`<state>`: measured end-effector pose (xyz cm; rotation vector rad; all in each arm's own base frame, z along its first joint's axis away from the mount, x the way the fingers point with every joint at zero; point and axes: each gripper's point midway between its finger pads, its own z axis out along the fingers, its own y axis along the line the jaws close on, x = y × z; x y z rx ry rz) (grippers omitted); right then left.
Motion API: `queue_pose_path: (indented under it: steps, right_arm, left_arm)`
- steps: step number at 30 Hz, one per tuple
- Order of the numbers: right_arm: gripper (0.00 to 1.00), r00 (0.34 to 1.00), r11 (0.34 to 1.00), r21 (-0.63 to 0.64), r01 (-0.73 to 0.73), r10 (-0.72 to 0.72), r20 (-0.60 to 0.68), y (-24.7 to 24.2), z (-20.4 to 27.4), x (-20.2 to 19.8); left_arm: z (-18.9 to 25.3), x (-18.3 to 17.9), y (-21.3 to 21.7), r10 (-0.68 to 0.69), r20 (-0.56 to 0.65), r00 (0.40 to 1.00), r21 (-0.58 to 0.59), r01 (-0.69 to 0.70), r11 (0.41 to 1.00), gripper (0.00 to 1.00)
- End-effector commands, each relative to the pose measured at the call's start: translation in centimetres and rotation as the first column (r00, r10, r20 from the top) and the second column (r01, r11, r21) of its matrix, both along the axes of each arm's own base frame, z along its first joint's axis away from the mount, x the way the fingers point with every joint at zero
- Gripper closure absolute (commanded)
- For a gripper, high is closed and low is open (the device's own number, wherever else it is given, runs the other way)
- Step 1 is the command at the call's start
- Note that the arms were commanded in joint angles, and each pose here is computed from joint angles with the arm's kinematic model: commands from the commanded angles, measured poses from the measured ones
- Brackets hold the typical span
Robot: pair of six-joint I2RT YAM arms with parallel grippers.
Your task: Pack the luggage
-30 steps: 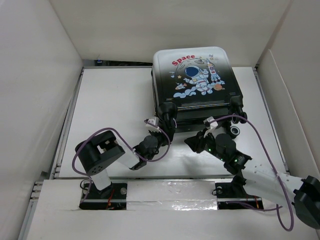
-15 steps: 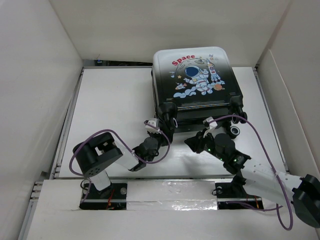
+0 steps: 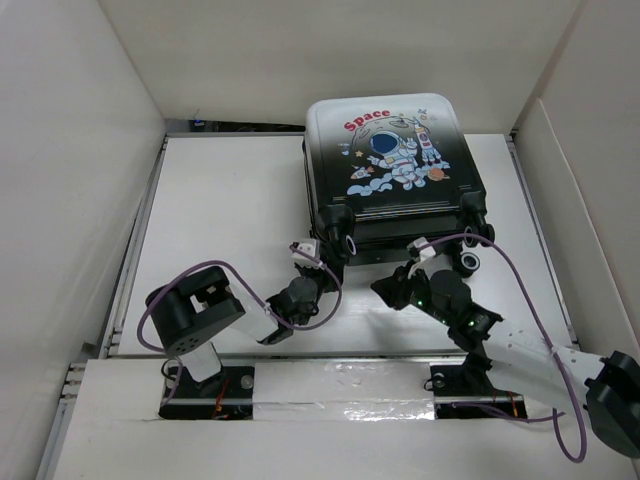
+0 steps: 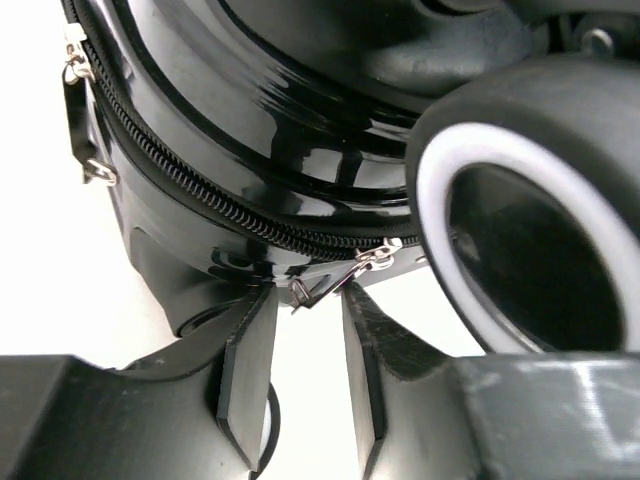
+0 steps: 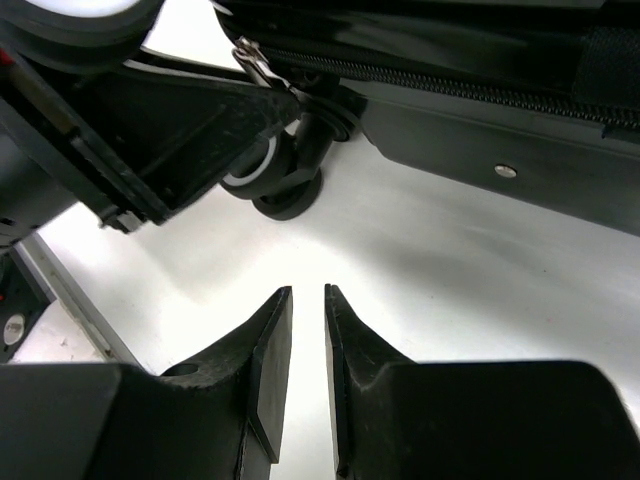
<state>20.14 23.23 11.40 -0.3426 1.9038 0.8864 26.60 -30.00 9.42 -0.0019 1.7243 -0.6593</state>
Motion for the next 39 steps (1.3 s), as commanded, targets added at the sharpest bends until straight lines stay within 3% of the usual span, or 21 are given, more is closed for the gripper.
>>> queue_pose_path:
  steps: [1, 8, 11, 16, 17, 22, 27, 33, 39]
  right_arm:
    - [0.75, 0.999, 0.999, 0.048, -0.022, 0.020, 0.050, 0.5, 1.7, -0.2]
    - [0.77, 0.998, 0.997, 0.061, -0.049, 0.046, 0.052, 0.7, 2.0, -0.8]
    - [0.77, 0.998, 0.997, 0.064, -0.049, 0.046, 0.051, 0.8, 2.1, -0.9]
    - [0.76, 0.997, 0.996, 0.083, -0.045, 0.039, 0.073, 1.0, 3.3, -0.6]
    - [0.73, 0.996, 0.995, 0.084, -0.052, 0.045, 0.078, 1.3, 3.7, -0.7]
    - [0.42, 0.990, 0.994, 0.103, -0.019, 0.004, 0.143, 1.7, 7.8, 0.9]
    - [0.16, 0.991, 0.991, 0.121, -0.054, 0.039, 0.127, 4.3, 10.0, 2.2]
    - [0.01, 0.991, 0.982, 0.162, -0.097, 0.079, 0.111, 9.2, 12.1, 2.4]
    - [0.00, 0.997, 0.986, 0.161, -0.038, 0.026, 0.077, 11.4, 11.7, 4.4]
  left_arm:
    - [12.9, 0.5, -1.1, 0.080, 0.267, 0.960, -0.425, 0.043, 0.904, 0.73]
    - [13.4, 1.0, -0.5, 0.139, 0.271, 0.953, -0.474, 0.007, 0.880, 0.88]
    - [13.8, 0.8, 0.4, 0.152, 0.281, 0.947, -0.477, 0.001, 0.879, 0.99]
    - [13.9, -0.4, 2.5, 0.153, 0.278, 0.948, -0.474, -0.004, 0.880, 1.00]
    - [14.0, -0.7, 2.9, 0.149, 0.278, 0.949, -0.478, 0.002, 0.878, 1.00]
    - [13.1, -2.2, 4.8, 0.124, 0.250, 0.960, -0.455, 0.004, 0.890, 1.00]
    - [12.5, -2.5, 5.0, 0.108, 0.244, 0.964, -0.441, 0.011, 0.897, 1.00]
    - [12.2, -2.2, 4.8, 0.115, 0.248, 0.962, -0.424, 0.001, 0.906, 1.00]
    - [11.9, -2.0, 4.8, 0.091, 0.251, 0.964, -0.425, 0.025, 0.905, 1.00]
